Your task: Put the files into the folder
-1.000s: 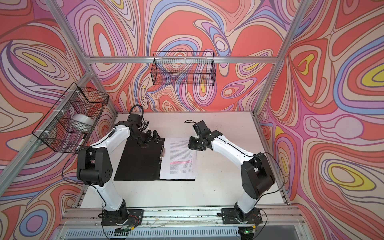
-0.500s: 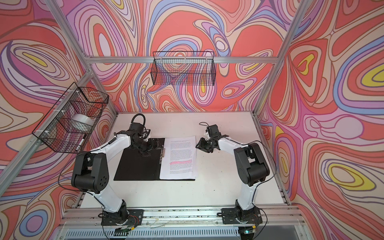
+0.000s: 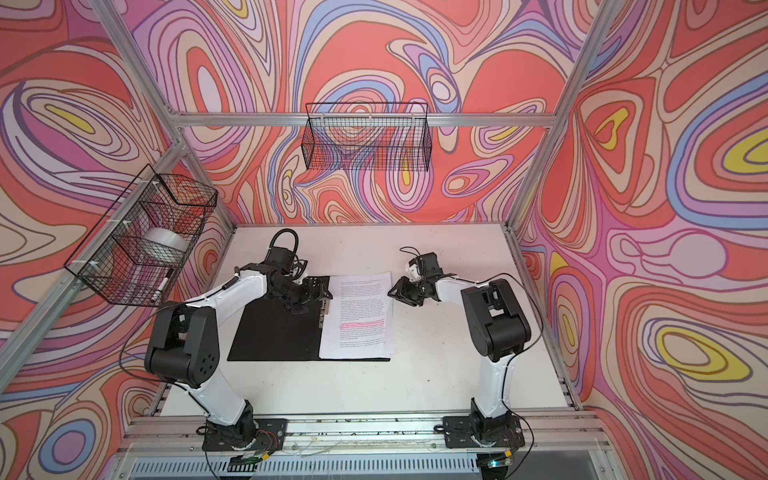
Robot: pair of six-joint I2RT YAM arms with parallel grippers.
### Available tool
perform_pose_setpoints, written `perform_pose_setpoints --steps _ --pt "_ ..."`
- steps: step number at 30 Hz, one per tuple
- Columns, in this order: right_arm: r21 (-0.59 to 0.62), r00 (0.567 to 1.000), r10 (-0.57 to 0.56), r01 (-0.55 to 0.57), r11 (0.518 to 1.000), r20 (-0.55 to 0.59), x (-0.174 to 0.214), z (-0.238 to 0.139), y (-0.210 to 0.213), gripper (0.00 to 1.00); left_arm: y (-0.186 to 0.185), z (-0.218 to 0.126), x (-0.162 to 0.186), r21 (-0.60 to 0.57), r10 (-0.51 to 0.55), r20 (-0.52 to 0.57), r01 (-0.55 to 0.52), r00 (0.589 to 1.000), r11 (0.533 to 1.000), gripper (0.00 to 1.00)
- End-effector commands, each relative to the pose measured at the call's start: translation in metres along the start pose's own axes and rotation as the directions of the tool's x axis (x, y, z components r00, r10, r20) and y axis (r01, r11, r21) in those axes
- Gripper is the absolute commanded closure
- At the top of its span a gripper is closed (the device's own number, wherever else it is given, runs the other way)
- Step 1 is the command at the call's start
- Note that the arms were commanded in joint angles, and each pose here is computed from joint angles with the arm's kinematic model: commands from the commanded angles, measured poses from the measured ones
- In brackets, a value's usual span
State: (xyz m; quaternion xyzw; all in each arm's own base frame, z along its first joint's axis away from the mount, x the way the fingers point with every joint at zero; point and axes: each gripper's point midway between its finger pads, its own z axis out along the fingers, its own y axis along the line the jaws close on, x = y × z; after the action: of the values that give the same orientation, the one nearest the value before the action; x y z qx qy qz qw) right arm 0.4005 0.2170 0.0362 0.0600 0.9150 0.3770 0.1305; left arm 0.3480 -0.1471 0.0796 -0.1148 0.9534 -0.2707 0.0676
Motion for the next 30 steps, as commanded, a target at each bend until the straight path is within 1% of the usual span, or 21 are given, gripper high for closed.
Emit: perform_pose_setpoints --steps 1,12,21,25,30 --pt "-0.041 1.000 -0.023 0.022 0.999 -0.017 -0.003 0.006 0.003 0.62 -0.001 -0.001 0.002 0.002 -0.001 0.005 0.001 1.000 1.000 0.00" --pt "-0.061 0.996 -0.038 0.033 0.998 -0.084 0.009 0.009 0.002 0.69 -0.003 0.000 -0.002 0.005 -0.001 0.003 0.001 1.000 1.000 0.00" --pt "-0.068 0.993 -0.042 0.035 0.997 -0.106 0.016 0.002 0.007 0.78 -0.004 0.001 -0.002 0.010 -0.002 0.002 0.002 1.000 1.000 0.00" --pt "-0.063 0.992 -0.044 0.037 0.997 -0.117 0.019 -0.001 0.007 0.80 -0.004 0.001 -0.002 0.013 -0.002 0.001 0.002 1.000 1.000 0.00" --pt "-0.067 0.992 -0.040 0.031 0.997 -0.123 0.022 -0.004 0.009 0.86 -0.007 0.000 -0.003 0.021 0.000 0.007 0.000 1.000 1.000 0.00"
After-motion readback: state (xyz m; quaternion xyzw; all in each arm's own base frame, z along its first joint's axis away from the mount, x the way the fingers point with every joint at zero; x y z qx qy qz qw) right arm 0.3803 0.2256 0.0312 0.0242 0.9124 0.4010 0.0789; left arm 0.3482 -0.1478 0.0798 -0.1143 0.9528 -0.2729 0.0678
